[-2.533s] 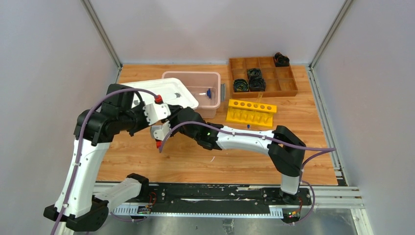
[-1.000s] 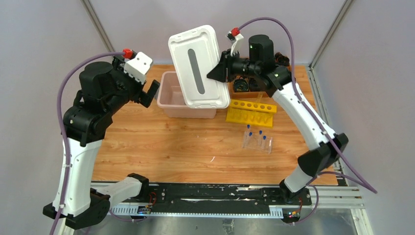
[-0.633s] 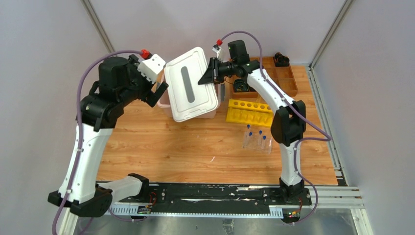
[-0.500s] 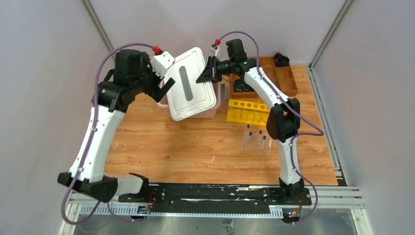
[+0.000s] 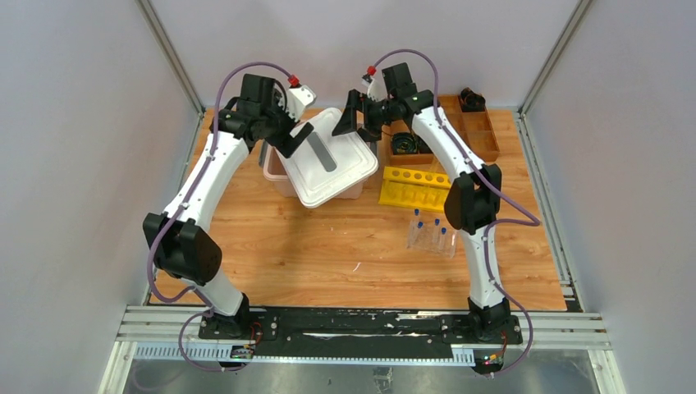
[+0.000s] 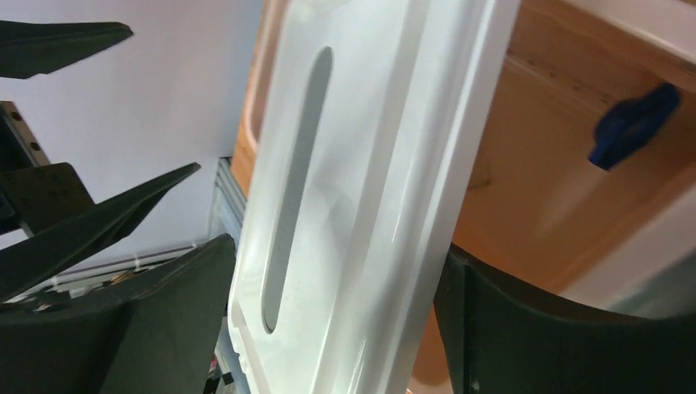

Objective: Organize the chemistry lab equipment

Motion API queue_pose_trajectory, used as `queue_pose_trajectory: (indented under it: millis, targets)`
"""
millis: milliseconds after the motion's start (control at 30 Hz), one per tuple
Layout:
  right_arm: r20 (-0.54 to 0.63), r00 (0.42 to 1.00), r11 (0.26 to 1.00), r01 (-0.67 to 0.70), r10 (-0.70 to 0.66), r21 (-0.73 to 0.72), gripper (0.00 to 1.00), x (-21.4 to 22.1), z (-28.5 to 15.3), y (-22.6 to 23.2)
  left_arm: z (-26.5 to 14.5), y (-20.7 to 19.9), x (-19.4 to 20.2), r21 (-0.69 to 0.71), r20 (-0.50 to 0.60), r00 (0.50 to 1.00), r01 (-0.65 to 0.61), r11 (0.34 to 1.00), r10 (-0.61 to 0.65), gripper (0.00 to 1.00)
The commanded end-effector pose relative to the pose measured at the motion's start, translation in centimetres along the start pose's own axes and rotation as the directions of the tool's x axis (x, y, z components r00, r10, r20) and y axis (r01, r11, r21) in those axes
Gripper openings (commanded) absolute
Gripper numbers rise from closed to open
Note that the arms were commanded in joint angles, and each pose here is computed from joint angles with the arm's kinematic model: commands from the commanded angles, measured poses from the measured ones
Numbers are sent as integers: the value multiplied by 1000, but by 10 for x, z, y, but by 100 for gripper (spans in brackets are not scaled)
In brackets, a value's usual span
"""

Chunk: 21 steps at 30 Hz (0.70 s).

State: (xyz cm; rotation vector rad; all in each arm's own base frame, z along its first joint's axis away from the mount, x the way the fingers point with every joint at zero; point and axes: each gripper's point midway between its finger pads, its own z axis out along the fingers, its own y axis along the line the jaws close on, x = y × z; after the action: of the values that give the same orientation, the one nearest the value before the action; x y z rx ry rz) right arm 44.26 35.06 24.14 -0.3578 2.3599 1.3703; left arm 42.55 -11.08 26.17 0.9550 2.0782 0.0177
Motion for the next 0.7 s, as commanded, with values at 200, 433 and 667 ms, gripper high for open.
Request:
queue_pose_trajectory:
  millis: [200,433,667]
  targets:
    - [59,993,974,91,-105,210,93,-18,-39,-20,16,3,-8,-16,65,998,13,1000,-12,93]
    - [54,983,944,154,-177,293,95,-23,-57,-32,26,-1,0,-9,49,998,29,1000,-28,93]
    - [110,962,889,183,-250,421,96,-38,-95,-29,41,12,-6,-44,43,998,42,998,-40,94]
